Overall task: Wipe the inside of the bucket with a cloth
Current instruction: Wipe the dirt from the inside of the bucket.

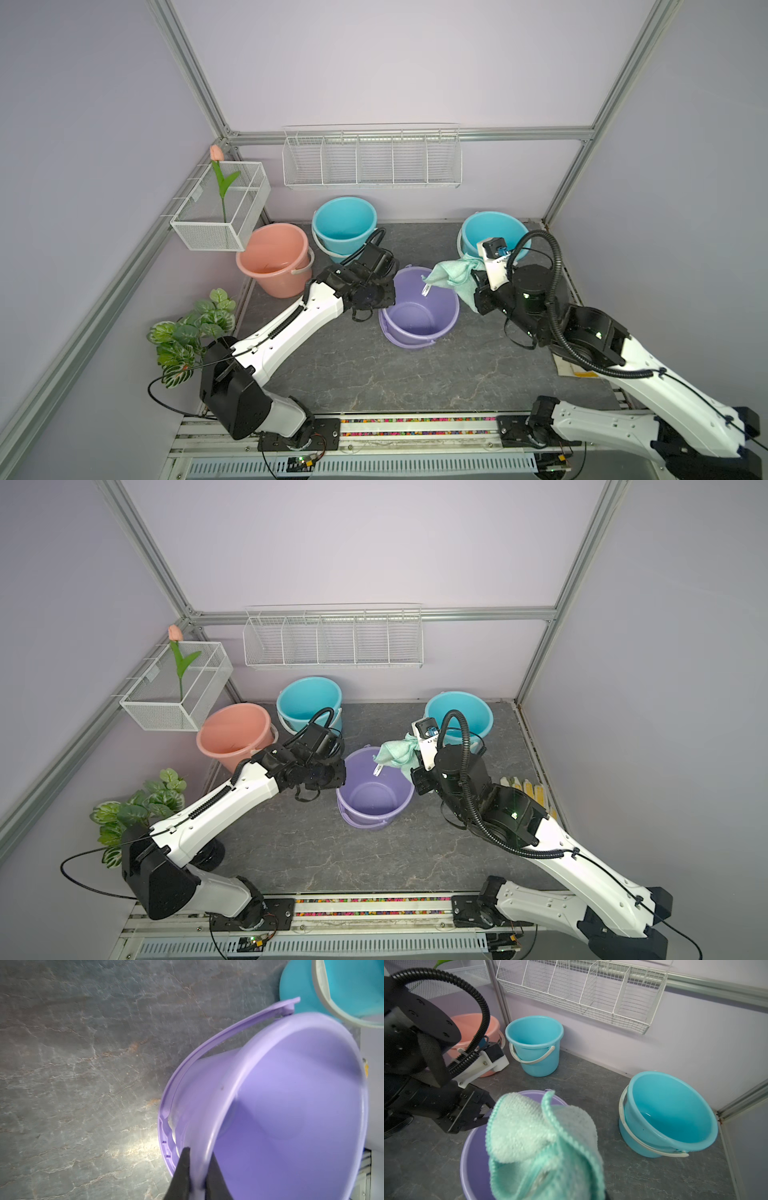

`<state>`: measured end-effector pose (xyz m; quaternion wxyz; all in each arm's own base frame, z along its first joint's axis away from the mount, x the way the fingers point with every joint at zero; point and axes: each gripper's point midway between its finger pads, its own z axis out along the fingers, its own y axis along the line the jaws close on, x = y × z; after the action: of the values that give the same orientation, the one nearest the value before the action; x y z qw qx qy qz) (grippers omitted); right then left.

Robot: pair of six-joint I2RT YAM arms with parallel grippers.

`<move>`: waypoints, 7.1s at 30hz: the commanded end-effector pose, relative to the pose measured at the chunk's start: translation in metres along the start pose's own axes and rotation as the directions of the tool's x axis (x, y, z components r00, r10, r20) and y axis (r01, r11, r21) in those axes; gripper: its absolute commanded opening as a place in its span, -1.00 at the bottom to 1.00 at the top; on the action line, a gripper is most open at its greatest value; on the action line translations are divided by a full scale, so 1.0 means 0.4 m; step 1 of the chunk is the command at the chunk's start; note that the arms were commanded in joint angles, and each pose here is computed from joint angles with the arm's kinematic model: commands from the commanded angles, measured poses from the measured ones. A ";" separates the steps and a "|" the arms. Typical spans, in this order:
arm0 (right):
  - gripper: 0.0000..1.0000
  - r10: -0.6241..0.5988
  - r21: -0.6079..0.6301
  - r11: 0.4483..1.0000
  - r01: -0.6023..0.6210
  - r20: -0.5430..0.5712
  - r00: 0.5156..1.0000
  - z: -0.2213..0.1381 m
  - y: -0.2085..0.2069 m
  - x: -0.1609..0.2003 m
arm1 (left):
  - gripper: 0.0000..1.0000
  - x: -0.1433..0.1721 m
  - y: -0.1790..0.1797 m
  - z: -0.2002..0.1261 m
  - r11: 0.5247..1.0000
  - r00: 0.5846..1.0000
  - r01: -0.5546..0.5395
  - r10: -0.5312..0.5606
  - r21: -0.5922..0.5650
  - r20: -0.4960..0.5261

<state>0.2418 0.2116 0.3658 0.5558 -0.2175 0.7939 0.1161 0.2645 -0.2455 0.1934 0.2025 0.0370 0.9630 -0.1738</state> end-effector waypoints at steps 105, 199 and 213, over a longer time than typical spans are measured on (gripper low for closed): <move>-0.86 -0.655 -0.266 0.753 0.603 -0.203 0.728 0.401 0.143 0.502 | -1.00 0.070 -0.033 -0.028 0.995 0.997 -0.033 0.027 0.094 0.066; -0.87 -0.625 -0.947 0.322 0.005 -0.209 0.752 0.096 0.409 0.602 | -1.00 0.065 -0.048 -0.002 0.996 0.998 -0.042 0.039 0.083 0.042; -0.86 -0.421 -0.769 0.572 0.287 0.026 0.907 0.241 0.399 0.418 | -1.00 0.071 -0.051 -0.010 0.995 0.998 -0.046 0.042 0.091 0.045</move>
<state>0.1699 0.3385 0.1069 0.2272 -0.6144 0.6882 0.3119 0.2265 -0.2557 0.1743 0.2010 0.0706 0.9573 -0.1955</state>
